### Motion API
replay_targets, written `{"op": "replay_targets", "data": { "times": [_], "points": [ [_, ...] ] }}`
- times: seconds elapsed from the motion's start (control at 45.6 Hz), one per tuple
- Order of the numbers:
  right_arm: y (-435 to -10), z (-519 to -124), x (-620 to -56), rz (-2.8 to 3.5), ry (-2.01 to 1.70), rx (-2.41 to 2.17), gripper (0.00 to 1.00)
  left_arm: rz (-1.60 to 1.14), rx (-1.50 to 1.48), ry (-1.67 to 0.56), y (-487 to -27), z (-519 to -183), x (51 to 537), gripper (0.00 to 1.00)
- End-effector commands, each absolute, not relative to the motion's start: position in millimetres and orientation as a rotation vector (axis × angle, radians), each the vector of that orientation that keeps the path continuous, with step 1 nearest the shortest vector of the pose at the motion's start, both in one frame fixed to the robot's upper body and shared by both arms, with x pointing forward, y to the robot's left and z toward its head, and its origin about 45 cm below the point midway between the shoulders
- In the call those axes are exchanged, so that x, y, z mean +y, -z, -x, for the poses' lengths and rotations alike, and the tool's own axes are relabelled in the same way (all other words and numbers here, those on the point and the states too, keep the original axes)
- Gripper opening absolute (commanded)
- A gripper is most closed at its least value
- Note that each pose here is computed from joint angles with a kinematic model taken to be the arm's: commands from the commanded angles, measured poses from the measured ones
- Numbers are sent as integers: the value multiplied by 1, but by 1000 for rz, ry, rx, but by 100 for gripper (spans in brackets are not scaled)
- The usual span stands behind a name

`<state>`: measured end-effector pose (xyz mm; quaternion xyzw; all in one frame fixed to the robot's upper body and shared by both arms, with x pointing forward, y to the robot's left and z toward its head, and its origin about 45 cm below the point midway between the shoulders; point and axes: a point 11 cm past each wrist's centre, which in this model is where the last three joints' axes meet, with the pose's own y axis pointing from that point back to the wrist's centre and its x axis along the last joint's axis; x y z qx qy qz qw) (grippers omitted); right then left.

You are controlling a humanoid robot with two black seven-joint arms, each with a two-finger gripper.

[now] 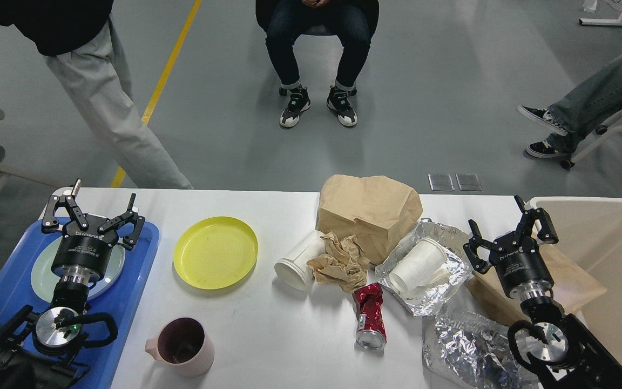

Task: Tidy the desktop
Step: 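Lift the left gripper up from the blue tray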

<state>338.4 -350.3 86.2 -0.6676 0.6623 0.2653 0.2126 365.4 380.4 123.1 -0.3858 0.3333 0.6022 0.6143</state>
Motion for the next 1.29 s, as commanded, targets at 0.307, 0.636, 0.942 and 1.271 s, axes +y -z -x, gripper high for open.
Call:
{"op": "replay_targets", "data": {
  "times": [0.307, 0.636, 0.942, 1.271],
  "points": [
    [-86, -338, -351, 1853, -737, 1840, 100, 912, 756, -1386, -126, -366, 381, 97],
    [-86, -339, -350, 1854, -736, 1839, 100, 976, 723, -1347, -152, -392, 371, 97],
    [-86, -339, -350, 1854, -736, 1839, 100, 973, 716, -1353, -158, -399, 370, 97],
    [-87, -339, -350, 1854, -735, 1838, 100, 955, 708, -1358, -172, -412, 370, 97]
  ]
}}
